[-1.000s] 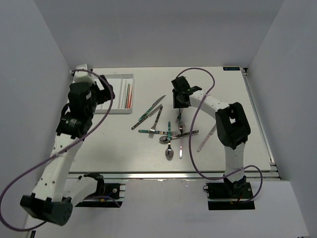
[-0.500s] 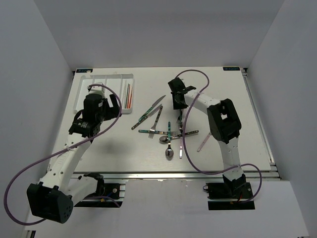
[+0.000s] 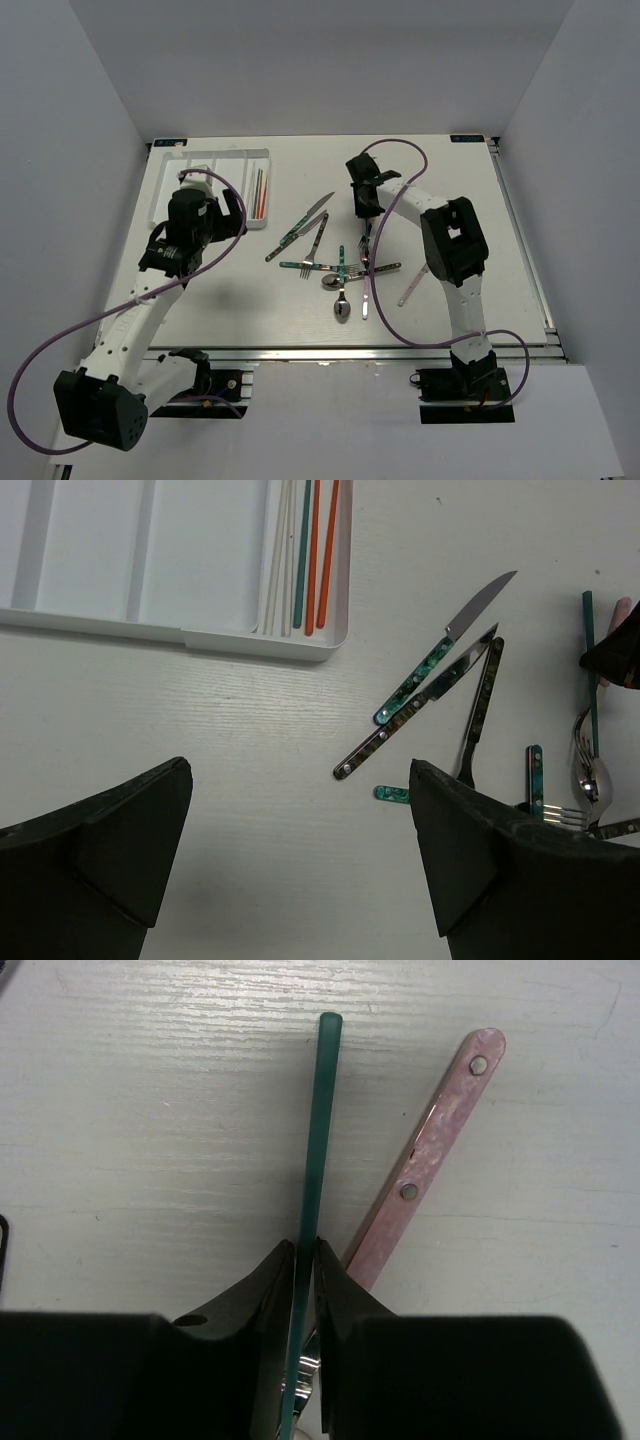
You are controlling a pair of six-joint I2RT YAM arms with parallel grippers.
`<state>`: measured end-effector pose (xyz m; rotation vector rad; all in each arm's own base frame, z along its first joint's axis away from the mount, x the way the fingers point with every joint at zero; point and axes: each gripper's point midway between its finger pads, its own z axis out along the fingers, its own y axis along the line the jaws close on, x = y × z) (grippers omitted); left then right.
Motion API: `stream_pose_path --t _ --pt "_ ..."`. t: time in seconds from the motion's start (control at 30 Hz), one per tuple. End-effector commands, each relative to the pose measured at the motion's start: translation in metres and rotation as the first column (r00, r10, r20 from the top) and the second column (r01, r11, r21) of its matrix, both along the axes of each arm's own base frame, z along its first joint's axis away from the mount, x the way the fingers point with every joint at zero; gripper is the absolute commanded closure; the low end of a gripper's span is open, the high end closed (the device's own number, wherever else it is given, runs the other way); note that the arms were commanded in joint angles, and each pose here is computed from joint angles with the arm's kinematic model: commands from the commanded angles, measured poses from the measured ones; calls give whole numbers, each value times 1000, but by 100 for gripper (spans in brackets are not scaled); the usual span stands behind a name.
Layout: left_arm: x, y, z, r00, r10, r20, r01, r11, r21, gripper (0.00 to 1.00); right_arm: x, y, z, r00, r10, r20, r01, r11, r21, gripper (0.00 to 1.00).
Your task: Sort the eating utensils into containers
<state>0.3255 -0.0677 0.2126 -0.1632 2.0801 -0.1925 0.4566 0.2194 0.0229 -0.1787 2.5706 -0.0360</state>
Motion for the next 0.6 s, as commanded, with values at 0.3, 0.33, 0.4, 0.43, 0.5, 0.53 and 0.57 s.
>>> stream_pose_path --t 0.3,0.33,0.4,0.43,0.5,0.53,0.57 --pt "7 -59 31 976 -200 86 215 947 -239 2 -2 36 55 997 40 62 -53 971 232 100" --pt "4 -77 41 961 -253 111 276 902 -331 2 -9 49 61 994 72 79 -93 945 314 100" --pt "3 -102 60 919 -327 220 392 815 -426 2 -20 62 110 980 105 170 -169 890 424 100" --pt "2 -112 67 916 -321 240 400 765 -505 2 -34 78 128 969 162 185 -236 824 516 100" --pt "4 -129 89 878 -327 349 474 694 -542 2 -56 89 161 943 200 267 -326 724 608 100" --pt "7 -136 83 886 -322 333 462 671 -580 2 -73 99 174 927 251 280 -376 649 661 100" --pt "10 -141 85 881 -320 348 470 662 -584 2 -87 102 190 912 255 323 -411 580 703 100"
